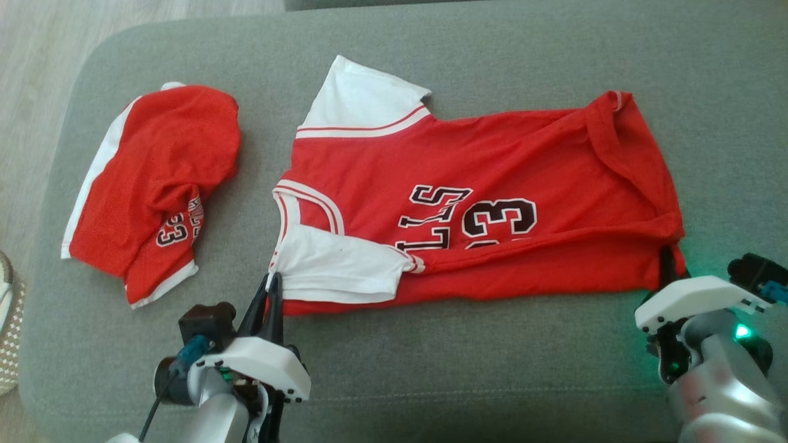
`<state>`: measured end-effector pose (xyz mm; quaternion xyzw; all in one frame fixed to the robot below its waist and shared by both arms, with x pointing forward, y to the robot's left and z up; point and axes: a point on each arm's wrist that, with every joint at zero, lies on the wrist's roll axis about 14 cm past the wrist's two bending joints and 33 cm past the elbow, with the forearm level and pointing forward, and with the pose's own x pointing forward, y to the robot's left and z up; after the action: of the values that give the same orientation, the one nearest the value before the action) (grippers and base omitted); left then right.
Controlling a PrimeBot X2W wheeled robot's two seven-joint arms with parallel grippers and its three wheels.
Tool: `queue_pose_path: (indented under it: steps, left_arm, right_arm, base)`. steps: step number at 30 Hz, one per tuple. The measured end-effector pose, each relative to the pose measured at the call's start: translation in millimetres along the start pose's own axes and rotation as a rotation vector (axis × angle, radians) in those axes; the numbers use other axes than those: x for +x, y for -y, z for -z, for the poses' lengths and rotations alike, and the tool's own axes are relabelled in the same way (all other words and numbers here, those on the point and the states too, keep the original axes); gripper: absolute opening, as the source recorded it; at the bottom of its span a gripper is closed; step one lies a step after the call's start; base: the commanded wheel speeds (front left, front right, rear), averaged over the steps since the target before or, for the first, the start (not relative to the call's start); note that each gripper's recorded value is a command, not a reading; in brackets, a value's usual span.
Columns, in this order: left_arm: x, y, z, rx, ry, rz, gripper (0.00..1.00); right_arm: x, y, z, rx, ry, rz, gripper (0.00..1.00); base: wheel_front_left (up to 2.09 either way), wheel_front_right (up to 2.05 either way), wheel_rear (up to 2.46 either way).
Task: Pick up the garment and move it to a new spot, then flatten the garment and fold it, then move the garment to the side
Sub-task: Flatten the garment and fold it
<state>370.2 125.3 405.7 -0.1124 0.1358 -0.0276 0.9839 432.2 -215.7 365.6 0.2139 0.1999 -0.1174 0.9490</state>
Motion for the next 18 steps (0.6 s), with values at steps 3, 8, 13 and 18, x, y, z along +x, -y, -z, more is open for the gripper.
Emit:
queue_pose_path:
  steps: [3, 8, 13, 18]
  left_arm:
    - [-1.4, 1.6, 0.1, 0.008, 0.000, 0.005, 0.00]
    - [-7.6, 4.7, -0.6, 0.024, 0.005, 0.016, 0.00]
    - [-26.4, 5.5, 10.0, 0.017, -0.012, 0.020, 0.00]
    - [-45.6, 3.3, 20.9, 0.006, -0.029, 0.013, 0.00]
  right_arm:
    - [-4.1, 1.2, -0.4, -0.024, 0.000, -0.001, 0.00]
    - [-15.2, 8.5, -2.9, -0.044, 0.009, 0.013, 0.00]
    - [-34.1, 26.3, 4.8, -0.082, -0.027, 0.041, 0.00]
    - [-49.4, 36.8, 9.2, -0.095, -0.073, 0.053, 0.00]
  base:
    - [0.00, 0.00, 0.00]
    - [0.00, 0.00, 0.00]
    - [0.00, 0.00, 0.00]
    - [0.00, 0.00, 0.00]
